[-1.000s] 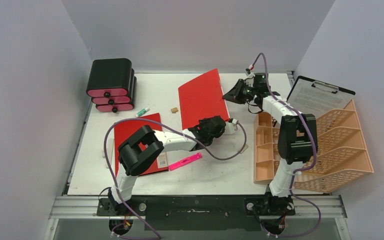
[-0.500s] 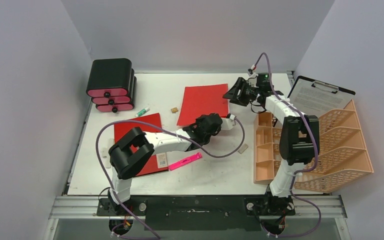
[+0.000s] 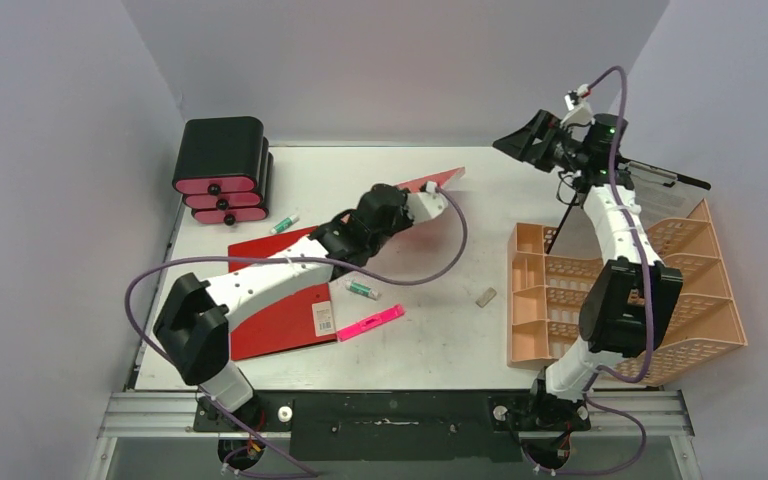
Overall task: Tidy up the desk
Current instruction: Pick up the folder from the center of the board.
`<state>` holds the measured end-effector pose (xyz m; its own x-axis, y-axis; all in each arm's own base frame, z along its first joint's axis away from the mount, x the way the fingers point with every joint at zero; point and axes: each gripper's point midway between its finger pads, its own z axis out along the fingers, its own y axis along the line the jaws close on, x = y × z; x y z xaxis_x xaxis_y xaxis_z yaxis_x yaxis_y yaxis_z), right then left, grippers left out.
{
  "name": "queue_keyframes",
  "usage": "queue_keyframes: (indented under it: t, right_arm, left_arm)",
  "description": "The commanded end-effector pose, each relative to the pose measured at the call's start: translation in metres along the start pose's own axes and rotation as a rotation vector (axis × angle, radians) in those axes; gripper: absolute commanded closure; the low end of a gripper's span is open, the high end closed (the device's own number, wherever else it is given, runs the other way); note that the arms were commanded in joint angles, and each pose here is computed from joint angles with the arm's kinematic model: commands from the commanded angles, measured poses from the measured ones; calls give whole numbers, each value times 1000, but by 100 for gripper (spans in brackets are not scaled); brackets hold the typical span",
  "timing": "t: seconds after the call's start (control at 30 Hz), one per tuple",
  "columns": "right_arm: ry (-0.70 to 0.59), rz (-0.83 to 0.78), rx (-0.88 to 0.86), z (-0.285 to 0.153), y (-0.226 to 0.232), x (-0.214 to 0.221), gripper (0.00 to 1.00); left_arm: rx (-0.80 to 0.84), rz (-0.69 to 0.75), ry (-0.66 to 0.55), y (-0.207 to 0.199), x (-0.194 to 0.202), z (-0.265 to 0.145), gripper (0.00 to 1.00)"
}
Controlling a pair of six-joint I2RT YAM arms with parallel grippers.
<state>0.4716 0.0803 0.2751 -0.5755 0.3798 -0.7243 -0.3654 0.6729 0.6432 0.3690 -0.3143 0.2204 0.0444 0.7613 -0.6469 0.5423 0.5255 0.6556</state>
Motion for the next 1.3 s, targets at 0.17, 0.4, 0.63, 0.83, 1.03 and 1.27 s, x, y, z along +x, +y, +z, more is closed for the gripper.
queue_keyframes:
  t: [0.17, 0.4, 0.63, 0.83, 1.03, 1.27]
  right_arm:
    - [-126, -319, -196, -48, 40, -45, 3]
    - [-133, -575, -194, -46, 58, -14, 2]
    - [-72, -631, -278, -26, 79, 26, 8]
    - [-4, -550, -329, -2, 69, 58, 8]
    - [1, -481, -342, 8, 56, 72, 10]
    - [-40, -425, -418, 15, 50, 90, 10]
  left_arm:
    - [122, -352, -195, 80, -34, -48, 100]
    - [225, -497, -300, 109, -36, -70, 100]
    - [272, -573, -350, 119, -41, -78, 100]
    - [353, -664, -439, 134, -50, -91, 100]
    - [406, -752, -506, 153, -55, -103, 100]
    - [465, -811, -600, 172, -60, -119, 100]
